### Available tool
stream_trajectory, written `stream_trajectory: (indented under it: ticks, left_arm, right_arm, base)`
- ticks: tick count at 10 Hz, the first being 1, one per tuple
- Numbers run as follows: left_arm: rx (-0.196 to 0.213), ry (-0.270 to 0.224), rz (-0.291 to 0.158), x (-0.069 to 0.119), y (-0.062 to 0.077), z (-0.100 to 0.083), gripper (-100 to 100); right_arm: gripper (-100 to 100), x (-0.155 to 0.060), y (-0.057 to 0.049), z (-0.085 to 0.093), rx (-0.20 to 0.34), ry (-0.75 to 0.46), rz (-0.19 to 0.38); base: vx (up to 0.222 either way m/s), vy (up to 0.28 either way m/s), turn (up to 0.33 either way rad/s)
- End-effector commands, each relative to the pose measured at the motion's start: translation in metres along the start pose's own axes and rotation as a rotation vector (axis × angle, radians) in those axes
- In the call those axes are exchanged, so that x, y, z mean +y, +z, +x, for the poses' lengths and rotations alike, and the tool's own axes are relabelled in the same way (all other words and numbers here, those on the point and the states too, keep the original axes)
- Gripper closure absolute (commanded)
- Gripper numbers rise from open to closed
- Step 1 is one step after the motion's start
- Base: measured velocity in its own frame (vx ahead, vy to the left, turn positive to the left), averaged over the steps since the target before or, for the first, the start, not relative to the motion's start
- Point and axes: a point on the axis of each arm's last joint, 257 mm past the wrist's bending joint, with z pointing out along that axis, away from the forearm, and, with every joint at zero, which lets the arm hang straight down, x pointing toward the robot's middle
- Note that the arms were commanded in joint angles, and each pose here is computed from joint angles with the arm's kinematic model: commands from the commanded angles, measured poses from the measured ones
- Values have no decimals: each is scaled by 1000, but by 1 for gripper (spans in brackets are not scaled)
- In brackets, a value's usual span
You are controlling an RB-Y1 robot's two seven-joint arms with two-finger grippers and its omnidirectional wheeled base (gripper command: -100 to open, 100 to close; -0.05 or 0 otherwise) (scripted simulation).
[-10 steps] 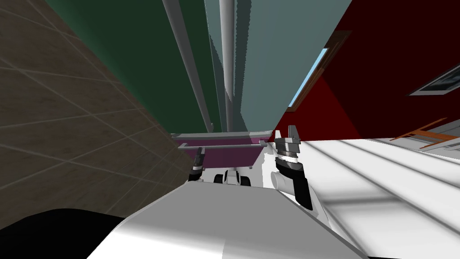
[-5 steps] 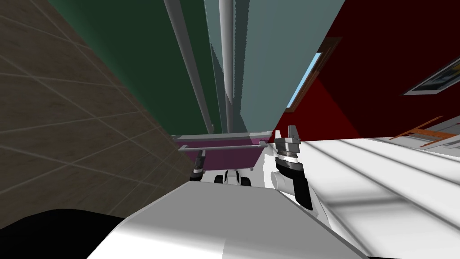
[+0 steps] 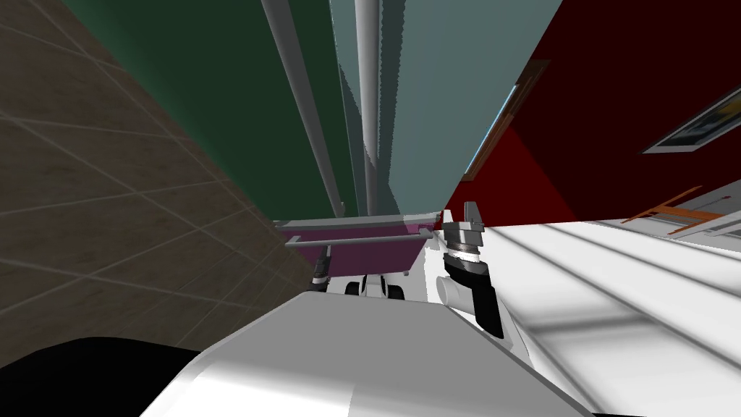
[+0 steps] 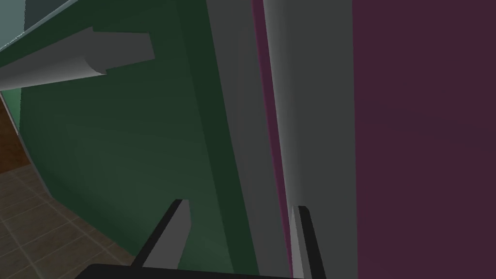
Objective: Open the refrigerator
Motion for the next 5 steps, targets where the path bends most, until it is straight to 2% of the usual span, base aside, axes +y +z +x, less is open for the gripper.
stream_trajectory:
  ticks: [1, 5]
  left_arm:
    - [-2, -7, -43, 13, -16, 8, -100]
    - [-42, -51, -64, 18, -34, 28, -100]
  right_arm:
    - [0, 0, 0, 0, 0, 0, 0]
    - [0, 0, 0, 0, 0, 0, 0]
  base:
    - [48, 39, -13]
    - [40, 27, -22]
